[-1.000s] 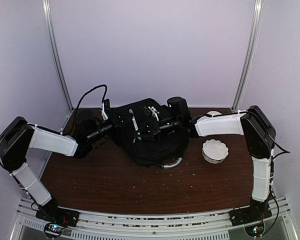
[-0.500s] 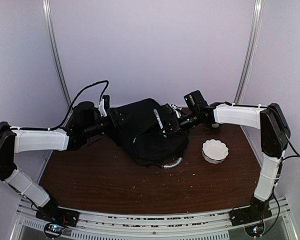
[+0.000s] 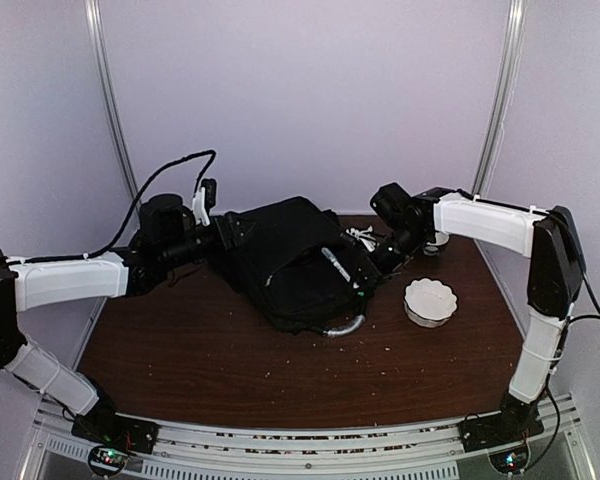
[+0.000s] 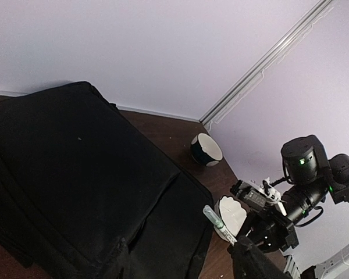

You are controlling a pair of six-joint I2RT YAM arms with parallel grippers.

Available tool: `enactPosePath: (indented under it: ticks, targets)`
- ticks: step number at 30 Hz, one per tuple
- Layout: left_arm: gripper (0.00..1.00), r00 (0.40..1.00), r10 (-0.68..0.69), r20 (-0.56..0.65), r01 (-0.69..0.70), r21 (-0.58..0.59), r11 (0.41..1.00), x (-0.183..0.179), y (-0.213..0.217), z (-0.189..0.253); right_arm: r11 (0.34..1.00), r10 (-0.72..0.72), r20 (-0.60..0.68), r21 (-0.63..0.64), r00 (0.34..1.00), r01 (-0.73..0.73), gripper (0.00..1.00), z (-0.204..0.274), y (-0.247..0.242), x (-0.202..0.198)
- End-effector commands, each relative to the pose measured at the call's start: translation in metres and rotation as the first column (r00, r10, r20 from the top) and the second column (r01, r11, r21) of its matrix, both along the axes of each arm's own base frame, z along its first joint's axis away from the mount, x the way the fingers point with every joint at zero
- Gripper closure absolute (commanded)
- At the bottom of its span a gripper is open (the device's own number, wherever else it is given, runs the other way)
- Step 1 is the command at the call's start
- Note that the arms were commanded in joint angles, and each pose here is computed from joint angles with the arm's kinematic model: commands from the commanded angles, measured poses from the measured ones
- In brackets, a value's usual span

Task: Pack the student bag
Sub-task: Place the pen in the upper front pocket of the bag.

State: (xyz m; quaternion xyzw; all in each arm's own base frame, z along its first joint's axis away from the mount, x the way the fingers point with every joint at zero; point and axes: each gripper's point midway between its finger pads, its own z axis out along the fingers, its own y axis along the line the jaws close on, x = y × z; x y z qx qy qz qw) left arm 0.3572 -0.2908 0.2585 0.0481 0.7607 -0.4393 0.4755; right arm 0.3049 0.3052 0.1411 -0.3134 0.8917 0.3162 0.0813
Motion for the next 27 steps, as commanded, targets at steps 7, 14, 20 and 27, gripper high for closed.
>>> enactPosePath:
  ticks: [7, 14, 20, 27]
  targets:
    - [0.39, 0.999, 0.029, 0.032, -0.029, -0.007, 1.000, -0.007, 0.009, 0.005, 0.986, -0.089, -0.037, -0.144, 0.995, 0.083, 0.96, -0.034, -0.014, 0.022]
    - [0.39, 0.999, 0.039, 0.034, -0.039, -0.001, 0.999, -0.005, 0.010, 0.004, 0.975, -0.139, -0.074, -0.183, 0.987, 0.124, 0.96, -0.051, -0.017, 0.045]
    - [0.39, 0.999, 0.049, 0.017, -0.050, 0.031, 0.998, -0.005, 0.013, -0.008, 0.970, -0.183, -0.104, -0.181, 0.978, 0.162, 0.97, -0.064, -0.014, 0.070]
    - [0.40, 0.999, 0.050, -0.008, -0.050, 0.013, 0.999, -0.007, 0.013, -0.019, 0.965, -0.209, -0.068, -0.174, 0.976, 0.195, 0.97, -0.061, -0.010, 0.103]
